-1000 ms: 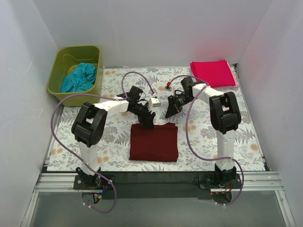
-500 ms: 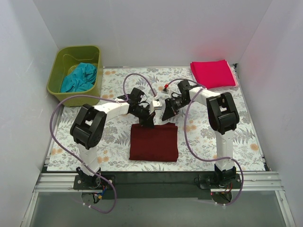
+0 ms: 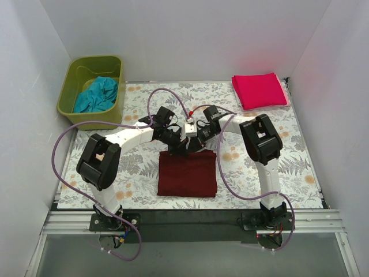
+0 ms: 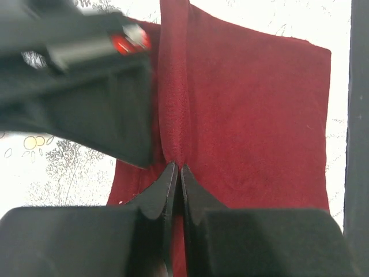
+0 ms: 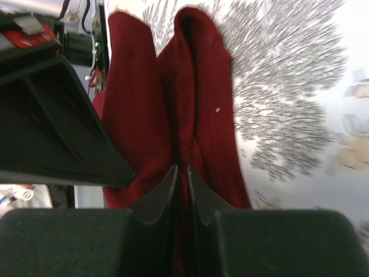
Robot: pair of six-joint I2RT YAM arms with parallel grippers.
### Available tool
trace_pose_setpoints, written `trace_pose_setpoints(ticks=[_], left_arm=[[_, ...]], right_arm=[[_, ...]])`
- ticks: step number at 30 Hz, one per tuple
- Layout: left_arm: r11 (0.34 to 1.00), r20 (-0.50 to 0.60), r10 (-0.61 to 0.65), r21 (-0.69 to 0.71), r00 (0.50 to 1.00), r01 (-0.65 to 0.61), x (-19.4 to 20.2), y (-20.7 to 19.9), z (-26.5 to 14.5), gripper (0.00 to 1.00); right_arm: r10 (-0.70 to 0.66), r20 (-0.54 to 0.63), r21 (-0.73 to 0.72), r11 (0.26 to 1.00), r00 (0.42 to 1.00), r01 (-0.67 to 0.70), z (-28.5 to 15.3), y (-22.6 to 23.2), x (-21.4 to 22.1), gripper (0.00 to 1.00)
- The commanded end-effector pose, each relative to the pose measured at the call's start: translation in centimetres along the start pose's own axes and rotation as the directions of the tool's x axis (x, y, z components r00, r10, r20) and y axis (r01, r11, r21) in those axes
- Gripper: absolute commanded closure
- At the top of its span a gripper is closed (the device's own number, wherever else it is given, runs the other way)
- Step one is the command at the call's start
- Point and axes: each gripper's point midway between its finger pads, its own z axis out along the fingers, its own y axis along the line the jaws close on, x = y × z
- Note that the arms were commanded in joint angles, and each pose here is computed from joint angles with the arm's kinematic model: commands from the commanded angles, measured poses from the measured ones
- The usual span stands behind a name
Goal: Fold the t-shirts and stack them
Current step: Fold the tshirt
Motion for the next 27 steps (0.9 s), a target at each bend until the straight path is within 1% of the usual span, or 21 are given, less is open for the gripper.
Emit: trace_pose_setpoints(ticks=[1, 6, 9, 19, 27], left_arm=[[0.999, 0.011, 0.049, -0.013, 0.999, -0.049, -1.1, -0.5, -1.1, 1.00], [0.998, -0.011, 0.046, -0.030, 0.999, -0.046, -1.2, 0.0, -1.4, 1.00], [0.997, -0.018, 0.053, -0.046, 0.998, -0.054, -1.4, 0.5, -1.5, 1.00], [0.994, -0.015, 0.064, -0.086, 0.998, -0.065, -1.7, 3.2, -2.7, 1.00], [0.993, -0.030, 0.068, -0.091, 0.997, -0.070, -0.6, 3.6, -2.4, 1.00]], right_arm=[[0.048, -0.024, -0.040, 0.998, 0.999, -0.049, 1.6, -0.2, 1.6, 0.84], [0.074, -0.063, 0.038, 0.997, 0.995, -0.072, 2.2, -2.8, 4.1, 0.84], [0.091, -0.075, 0.052, 0.995, 0.993, -0.087, 2.4, -3.5, 4.9, 0.84], [0.108, -0.089, 0.051, 0.993, 0.990, -0.104, 2.5, -3.9, 6.1, 0.84], [0.091, -0.084, 0.052, 0.995, 0.992, -0.087, 2.4, -3.7, 5.6, 0.83]])
